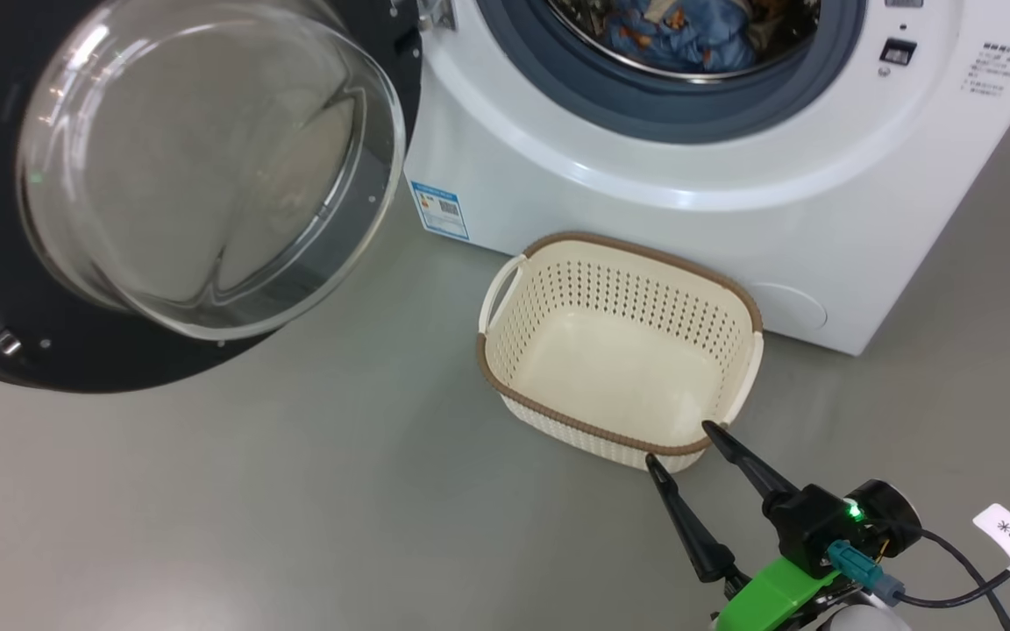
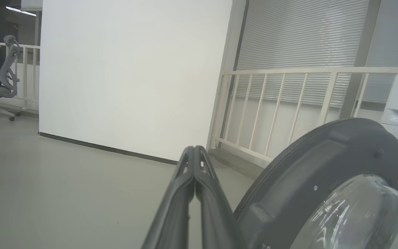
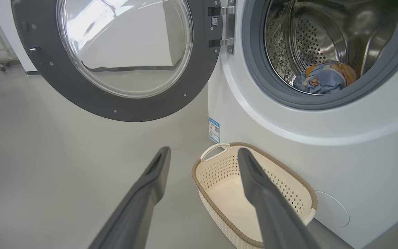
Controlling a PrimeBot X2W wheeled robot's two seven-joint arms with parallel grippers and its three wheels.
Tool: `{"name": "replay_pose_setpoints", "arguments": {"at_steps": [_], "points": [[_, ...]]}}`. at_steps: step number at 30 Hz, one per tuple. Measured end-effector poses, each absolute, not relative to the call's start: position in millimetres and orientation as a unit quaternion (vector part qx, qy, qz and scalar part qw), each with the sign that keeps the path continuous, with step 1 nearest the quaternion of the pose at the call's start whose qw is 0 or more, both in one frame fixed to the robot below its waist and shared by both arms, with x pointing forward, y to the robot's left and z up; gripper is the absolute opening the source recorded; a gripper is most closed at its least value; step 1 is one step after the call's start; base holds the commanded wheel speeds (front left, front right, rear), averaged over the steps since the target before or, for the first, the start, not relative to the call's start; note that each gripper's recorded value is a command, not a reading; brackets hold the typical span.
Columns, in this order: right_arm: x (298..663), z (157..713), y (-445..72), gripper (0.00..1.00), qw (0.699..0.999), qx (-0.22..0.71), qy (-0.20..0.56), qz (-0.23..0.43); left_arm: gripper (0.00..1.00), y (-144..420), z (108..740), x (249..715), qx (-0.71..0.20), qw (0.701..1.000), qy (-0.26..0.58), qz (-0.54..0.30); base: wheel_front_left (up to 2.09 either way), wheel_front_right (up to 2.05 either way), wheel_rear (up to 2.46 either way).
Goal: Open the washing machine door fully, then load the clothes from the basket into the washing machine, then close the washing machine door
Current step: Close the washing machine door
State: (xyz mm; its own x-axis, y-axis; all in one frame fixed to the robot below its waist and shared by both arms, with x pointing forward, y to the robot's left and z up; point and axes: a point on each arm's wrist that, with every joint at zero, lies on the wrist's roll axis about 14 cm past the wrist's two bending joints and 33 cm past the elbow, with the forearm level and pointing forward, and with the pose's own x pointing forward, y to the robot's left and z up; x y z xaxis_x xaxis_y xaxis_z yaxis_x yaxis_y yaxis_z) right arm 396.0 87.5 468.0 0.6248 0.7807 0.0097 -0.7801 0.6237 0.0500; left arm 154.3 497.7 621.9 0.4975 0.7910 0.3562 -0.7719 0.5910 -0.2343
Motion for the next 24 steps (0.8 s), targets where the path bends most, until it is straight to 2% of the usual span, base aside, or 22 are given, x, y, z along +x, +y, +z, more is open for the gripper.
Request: {"name": "replay_pose_setpoints", "arguments": {"at_steps": [3,8,12,13,17,24], "points": [[400.1,459.3,82.7,1.00,0.902,0.023,0.014,0.430,0.00,521.1,634.4,159.7,-0.031,0.857,-0.229,0.460,0.00,0.00,0.00],[408.9,446.5,72.0,1.00,0.907,0.022,0.026,0.420,0.00,557.6,645.9,174.6,-0.098,0.837,-0.252,0.476,0.00,0.00,0.00],[415.0,442.2,63.6,1.00,0.912,0.020,0.028,0.409,0.00,580.7,641.6,189.0,-0.172,0.818,-0.258,0.484,0.00,0.00,0.00],[416.8,438.3,57.6,1.00,0.915,0.020,0.033,0.401,0.00,592.4,637.3,189.8,-0.207,0.802,-0.263,0.494,0.00,0.00,0.00],[420.5,432.7,44.3,1.00,0.922,0.020,0.040,0.384,0.00,607.1,627.1,198.6,-0.227,0.794,-0.241,0.510,0.00,0.00,0.00],[427.3,431.4,27.4,1.00,0.932,0.019,0.040,0.361,0.00,616.7,597.1,227.5,-0.383,0.732,-0.259,0.500,0.00,0.00,0.00]]}}
